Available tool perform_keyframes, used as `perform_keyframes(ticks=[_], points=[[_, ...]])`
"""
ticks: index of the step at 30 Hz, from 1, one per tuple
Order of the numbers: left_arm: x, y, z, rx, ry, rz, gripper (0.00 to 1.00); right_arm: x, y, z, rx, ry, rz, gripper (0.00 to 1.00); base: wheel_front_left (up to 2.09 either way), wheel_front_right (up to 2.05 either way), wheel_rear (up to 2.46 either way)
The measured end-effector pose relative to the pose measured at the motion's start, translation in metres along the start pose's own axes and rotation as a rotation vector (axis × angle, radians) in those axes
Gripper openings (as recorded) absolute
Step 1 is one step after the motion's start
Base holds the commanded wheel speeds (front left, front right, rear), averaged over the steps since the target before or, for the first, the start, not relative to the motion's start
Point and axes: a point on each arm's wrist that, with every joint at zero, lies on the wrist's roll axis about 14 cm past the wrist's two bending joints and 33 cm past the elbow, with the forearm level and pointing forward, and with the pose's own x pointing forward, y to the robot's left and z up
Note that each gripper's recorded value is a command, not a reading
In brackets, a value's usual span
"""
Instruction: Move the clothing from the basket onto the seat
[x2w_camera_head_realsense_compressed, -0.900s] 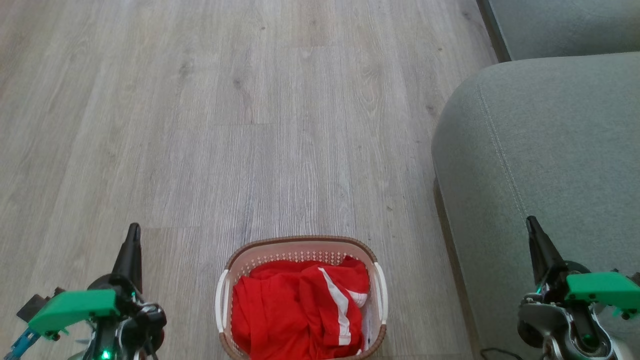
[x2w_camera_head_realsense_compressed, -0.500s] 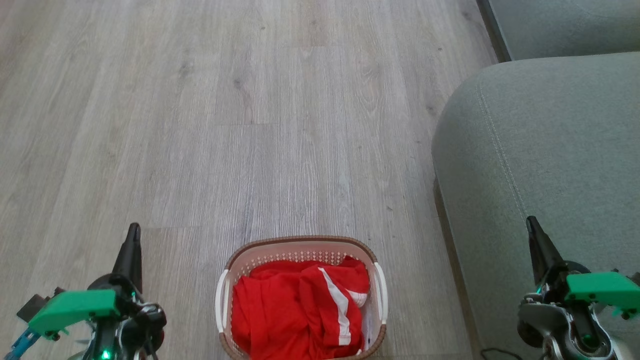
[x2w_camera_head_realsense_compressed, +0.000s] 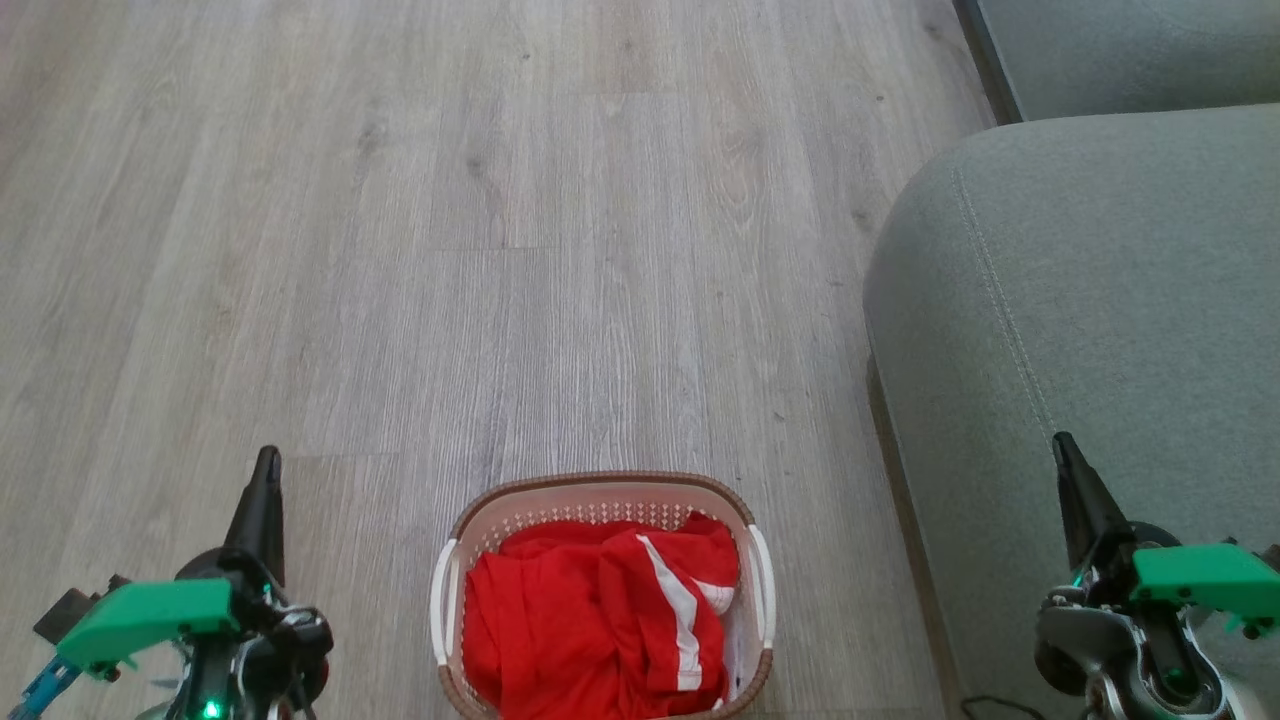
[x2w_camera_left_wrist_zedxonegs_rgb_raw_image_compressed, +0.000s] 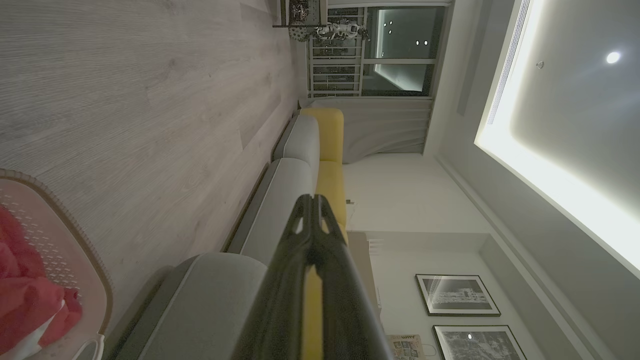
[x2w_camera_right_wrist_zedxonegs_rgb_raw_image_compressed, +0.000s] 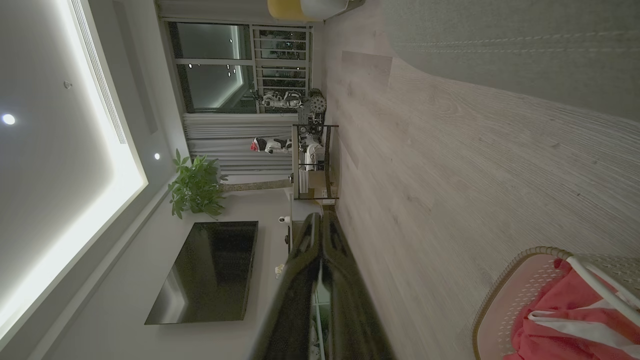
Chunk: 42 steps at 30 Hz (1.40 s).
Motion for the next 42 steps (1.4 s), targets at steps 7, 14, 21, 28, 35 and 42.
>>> perform_keyframes(ticks=[7,14,21,28,35,42], points=[[-0.006,0.018,-0.001,-0.008,-0.001,0.055,1.00,-0.006,-0.018,-0.001,0.004,0.002,-0.054,1.00,0.00,0.00,0.00],[-0.025,0.052,-0.003,-0.022,-0.012,0.153,1.00,-0.022,-0.049,-0.005,0.011,0.004,-0.144,1.00,0.00,0.00,0.00],[-0.023,0.046,-0.003,0.014,-0.016,0.141,1.00,-0.021,-0.048,-0.008,-0.013,0.005,-0.143,1.00,0.00,0.00,0.00],[-0.021,0.039,-0.006,0.075,-0.015,0.133,1.00,-0.020,-0.044,-0.008,-0.075,0.000,-0.133,1.00,0.00,0.00,0.00],[-0.019,0.030,-0.007,0.160,-0.016,0.121,1.00,-0.017,-0.035,-0.012,-0.167,0.013,-0.107,1.00,0.00,0.00,0.00],[-0.018,0.023,-0.012,0.279,-0.006,0.111,1.00,-0.015,-0.024,-0.018,-0.289,0.029,-0.070,1.00,0.00,0.00,0.00]])
